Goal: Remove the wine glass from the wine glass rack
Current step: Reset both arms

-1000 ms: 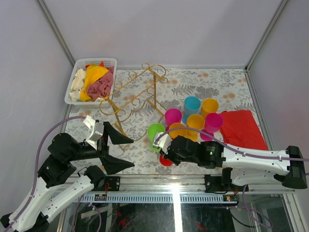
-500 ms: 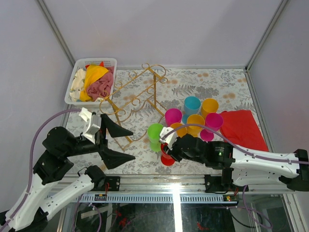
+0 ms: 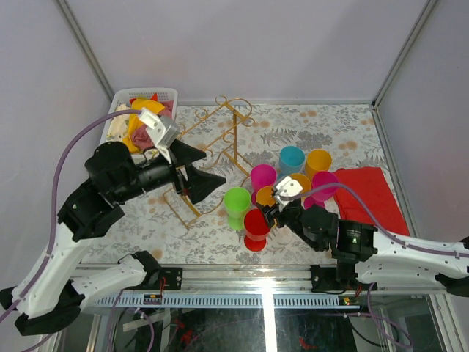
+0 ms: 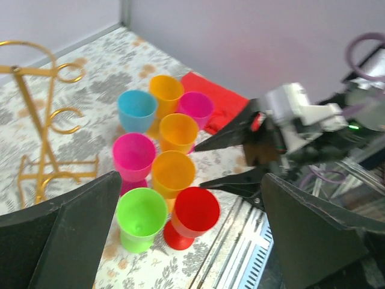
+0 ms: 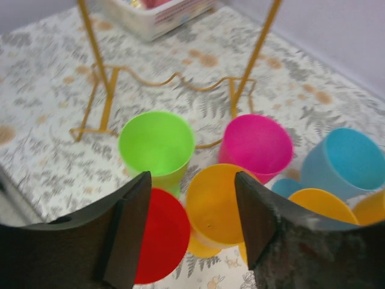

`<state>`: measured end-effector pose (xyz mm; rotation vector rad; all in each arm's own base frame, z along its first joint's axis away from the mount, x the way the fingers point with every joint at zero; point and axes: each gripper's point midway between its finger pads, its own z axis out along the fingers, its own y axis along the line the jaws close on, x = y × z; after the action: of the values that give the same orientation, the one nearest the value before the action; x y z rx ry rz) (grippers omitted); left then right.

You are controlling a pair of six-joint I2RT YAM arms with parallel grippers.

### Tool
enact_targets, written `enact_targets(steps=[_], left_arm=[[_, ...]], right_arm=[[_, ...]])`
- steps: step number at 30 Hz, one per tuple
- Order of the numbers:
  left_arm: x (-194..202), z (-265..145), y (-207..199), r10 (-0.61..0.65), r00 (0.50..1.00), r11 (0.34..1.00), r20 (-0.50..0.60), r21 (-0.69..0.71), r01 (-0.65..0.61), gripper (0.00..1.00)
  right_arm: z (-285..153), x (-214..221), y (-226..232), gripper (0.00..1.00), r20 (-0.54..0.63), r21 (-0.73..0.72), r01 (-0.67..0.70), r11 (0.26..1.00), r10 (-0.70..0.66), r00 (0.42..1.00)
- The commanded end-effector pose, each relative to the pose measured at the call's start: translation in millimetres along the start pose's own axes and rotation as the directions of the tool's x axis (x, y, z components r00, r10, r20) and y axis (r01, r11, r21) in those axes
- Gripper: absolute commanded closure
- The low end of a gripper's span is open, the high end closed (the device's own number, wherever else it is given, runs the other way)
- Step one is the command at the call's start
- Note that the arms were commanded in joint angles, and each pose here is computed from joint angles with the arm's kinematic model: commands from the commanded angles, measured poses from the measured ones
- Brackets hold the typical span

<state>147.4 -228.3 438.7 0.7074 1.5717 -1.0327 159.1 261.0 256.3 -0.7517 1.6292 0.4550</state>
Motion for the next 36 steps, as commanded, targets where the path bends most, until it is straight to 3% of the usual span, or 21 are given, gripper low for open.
enact_targets(steps=[1,8,13,18,24,29,32,36], left_arm=[[-3.8,0.2,46.3,0.015,1.000,0.968,-0.006,-0.251,-0.016,0.00],[3.7,-17.0,116.7,-0.026,1.000,0.826,-0.004,-0.563,0.019,0.00],[-5.5,-51.2,157.4,-0.047,0.996,0.746,0.080,-0.660,0.088,0.00],[-1.8,-92.3,197.3,-0.070,0.986,0.607,0.154,-0.777,0.165,0.00],[3.4,-125.8,203.1,-0.025,0.971,0.477,0.236,-0.851,0.219,0.00],[9.7,-160.0,204.9,0.006,0.943,0.320,0.333,-0.894,0.314,0.00],[4.3,-175.9,192.2,0.060,0.934,0.303,0.352,-0.898,0.319,0.00],[-12.6,-198.6,171.0,0.150,0.898,0.291,0.413,-0.887,0.359,0.00]], right_arm=[[-8.5,-34.8,-43.0,0.31,0.185,0.217,-0.109,0.970,0.069,0.980],[-25.4,-27.9,-80.7,0.12,0.192,0.356,-0.132,0.925,0.066,0.979],[-27.8,-12.1,-108.6,0.09,0.140,0.404,-0.181,0.897,0.135,0.981],[-30.4,-0.2,-130.7,0.08,0.083,0.458,-0.219,0.862,0.203,0.976],[-38.2,0.1,-182.1,0.05,-0.024,0.560,-0.203,0.804,0.260,0.965],[-52.3,-24.2,-225.5,0.05,-0.007,0.556,-0.300,0.775,0.366,0.931],[-67.8,-47.0,-228.5,0.05,0.006,0.573,-0.295,0.765,0.356,0.935],[-91.0,-84.3,-209.4,0.01,0.122,0.485,-0.340,0.806,0.323,0.939]])
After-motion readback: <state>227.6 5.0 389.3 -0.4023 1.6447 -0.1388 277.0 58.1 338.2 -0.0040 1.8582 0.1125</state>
